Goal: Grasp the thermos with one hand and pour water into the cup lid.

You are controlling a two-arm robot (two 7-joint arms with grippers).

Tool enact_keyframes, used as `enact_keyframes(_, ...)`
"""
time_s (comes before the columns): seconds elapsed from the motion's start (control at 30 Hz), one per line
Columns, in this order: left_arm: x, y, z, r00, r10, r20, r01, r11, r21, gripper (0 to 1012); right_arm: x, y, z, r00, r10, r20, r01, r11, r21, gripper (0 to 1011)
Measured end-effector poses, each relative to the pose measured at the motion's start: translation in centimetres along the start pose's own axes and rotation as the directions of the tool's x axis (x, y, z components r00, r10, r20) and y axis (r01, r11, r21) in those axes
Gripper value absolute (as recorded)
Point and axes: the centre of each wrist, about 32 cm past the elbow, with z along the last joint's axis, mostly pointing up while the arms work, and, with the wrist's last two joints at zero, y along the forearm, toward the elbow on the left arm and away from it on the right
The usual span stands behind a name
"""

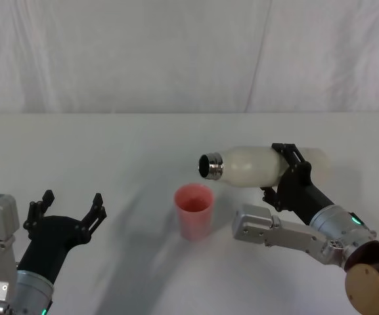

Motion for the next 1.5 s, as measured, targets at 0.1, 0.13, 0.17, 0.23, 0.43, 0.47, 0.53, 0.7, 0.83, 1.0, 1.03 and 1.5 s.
enact_keyframes(0.1,0.0,0.0,0.0,1.0,0.0,0.0,0.0,1.0,0.0,1001,-0.01,0.25,-0.12,1.0,0.007,0.018,-0.008,1.0,0.007,951)
enact_keyframes(0.13,0.0,0.0,0.0,1.0,0.0,0.0,0.0,1.0,0.0,1001,-0.02,0.29,-0.15,1.0,0.009,0.021,-0.009,1.0,0.009,951)
enact_keyframes(0.17,0.0,0.0,0.0,1.0,0.0,0.0,0.0,1.0,0.0,1001,-0.01,0.34,-0.18,1.0,0.009,0.023,-0.01,1.0,0.011,951)
enact_keyframes(0.23,0.0,0.0,0.0,1.0,0.0,0.0,0.0,1.0,0.0,1001,0.0,0.43,-0.24,1.0,0.011,0.029,-0.011,1.0,0.013,951)
enact_keyframes(0.43,0.0,0.0,0.0,1.0,0.0,0.0,0.0,1.0,0.0,1001,0.03,0.56,-0.4,0.999,0.009,0.046,-0.01,1.0,0.019,951)
enact_keyframes(0.47,0.0,0.0,0.0,1.0,0.0,0.0,0.0,1.0,0.0,1001,0.04,0.57,-0.41,0.999,0.008,0.048,-0.009,1.0,0.021,951)
enact_keyframes(0.53,0.0,0.0,0.0,1.0,0.0,0.0,0.0,1.0,0.0,1001,0.01,0.63,-0.44,0.998,0.004,0.058,-0.005,1.0,0.024,951)
enact_keyframes(0.7,0.0,0.0,0.0,1.0,0.0,0.0,0.0,1.0,0.0,1001,-0.02,0.67,-0.47,0.997,0.001,0.075,-0.003,1.0,0.03,951)
enact_keyframes(0.83,0.0,0.0,0.0,1.0,0.0,0.0,0.0,1.0,0.0,1001,-0.12,0.68,-0.44,0.996,0.002,0.085,-0.005,0.999,0.033,951)
enact_keyframes(1.0,0.0,0.0,0.0,1.0,0.0,0.0,0.0,1.0,0.0,1001,-0.14,0.73,-0.45,0.996,-0.002,0.089,-0.001,0.999,0.033,951)
enact_keyframes(1.03,0.0,0.0,0.0,1.0,0.0,0.0,0.0,1.0,0.0,1001,-0.14,0.74,-0.46,0.996,-0.003,0.089,0.0,0.999,0.033,951)
enact_keyframes(1.5,0.0,0.0,0.0,1.0,0.0,0.0,0.0,1.0,0.0,1001,-0.32,0.91,-0.46,0.993,-0.002,0.119,-0.001,1.0,0.024,951)
